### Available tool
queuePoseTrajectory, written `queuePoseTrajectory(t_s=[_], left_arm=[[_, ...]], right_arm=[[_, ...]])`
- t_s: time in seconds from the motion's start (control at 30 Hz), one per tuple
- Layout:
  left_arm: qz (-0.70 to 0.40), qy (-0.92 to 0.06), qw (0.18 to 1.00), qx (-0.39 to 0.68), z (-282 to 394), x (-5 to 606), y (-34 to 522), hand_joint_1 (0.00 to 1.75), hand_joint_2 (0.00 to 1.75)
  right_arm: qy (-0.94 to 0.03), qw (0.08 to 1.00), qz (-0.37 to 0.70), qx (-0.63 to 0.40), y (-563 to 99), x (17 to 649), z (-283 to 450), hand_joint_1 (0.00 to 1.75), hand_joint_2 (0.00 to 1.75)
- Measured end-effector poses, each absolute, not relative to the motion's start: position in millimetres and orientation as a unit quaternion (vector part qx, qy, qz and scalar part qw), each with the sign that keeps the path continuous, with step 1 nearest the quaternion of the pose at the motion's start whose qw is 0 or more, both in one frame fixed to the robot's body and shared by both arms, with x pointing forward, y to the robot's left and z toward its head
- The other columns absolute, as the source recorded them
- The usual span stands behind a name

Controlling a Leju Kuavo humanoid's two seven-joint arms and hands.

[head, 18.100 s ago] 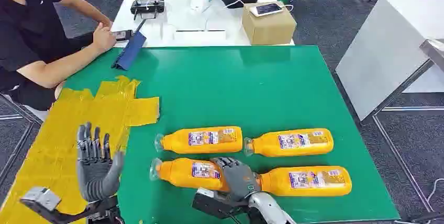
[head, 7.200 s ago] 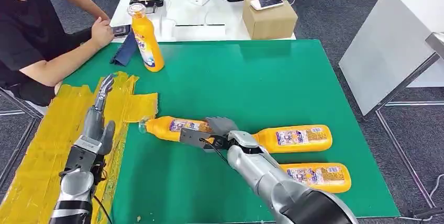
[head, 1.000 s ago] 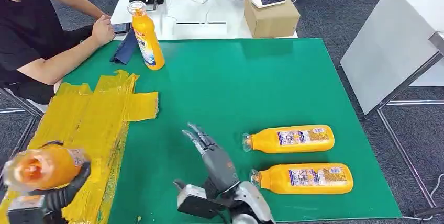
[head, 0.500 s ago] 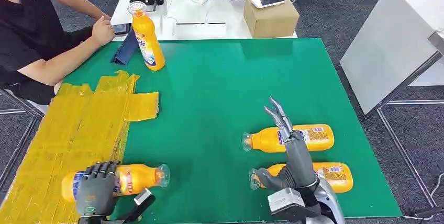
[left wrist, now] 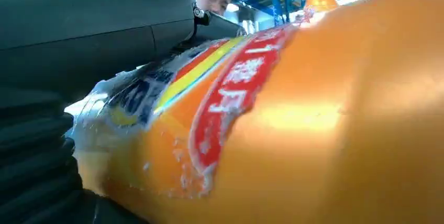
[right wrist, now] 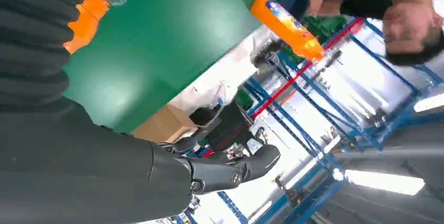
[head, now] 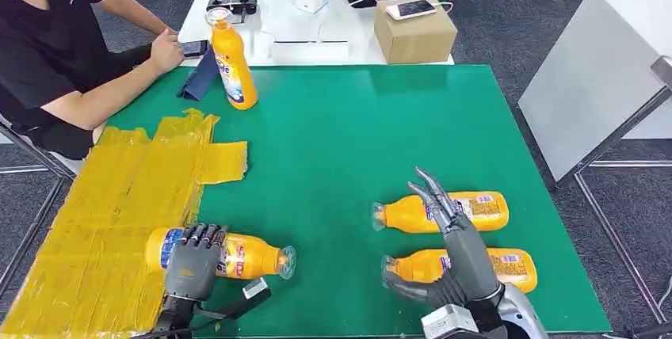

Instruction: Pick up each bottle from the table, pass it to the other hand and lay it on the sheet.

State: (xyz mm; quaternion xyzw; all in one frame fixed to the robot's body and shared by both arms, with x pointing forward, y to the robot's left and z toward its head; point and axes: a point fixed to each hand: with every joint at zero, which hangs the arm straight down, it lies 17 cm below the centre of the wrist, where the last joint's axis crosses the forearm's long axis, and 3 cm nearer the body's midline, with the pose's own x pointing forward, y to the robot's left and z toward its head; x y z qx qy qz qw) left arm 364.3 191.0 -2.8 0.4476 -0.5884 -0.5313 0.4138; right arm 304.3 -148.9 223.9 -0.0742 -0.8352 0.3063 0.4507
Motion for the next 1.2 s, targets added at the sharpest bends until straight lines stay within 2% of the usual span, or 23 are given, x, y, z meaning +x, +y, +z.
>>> queuePoseTrajectory(t_s=[0.33,0.63,0.87,1.07,1.2], left_arm=[[-0.487,-0.611,0.499,0.374,-9,367,218,0.00,0.00],[-0.440,-0.621,0.517,0.393,17,356,266,0.00,0.00],[-0.233,-0.734,0.552,0.318,96,355,305,0.00,0.00],[-0.192,-0.754,0.536,0.328,125,349,322,0.00,0.00],[-0.105,-0.802,0.539,0.235,153,342,323,0.00,0.00]], right_arm=[[-0.746,0.526,0.376,-0.162,-205,256,164,0.00,1.75],[-0.703,0.561,0.396,-0.182,-224,227,140,0.00,1.75],[-0.683,0.572,0.399,-0.218,-238,220,137,0.00,1.75],[-0.680,0.574,0.399,-0.220,-238,219,137,0.00,1.75],[-0.675,0.574,0.409,-0.217,-240,224,133,0.00,1.75]])
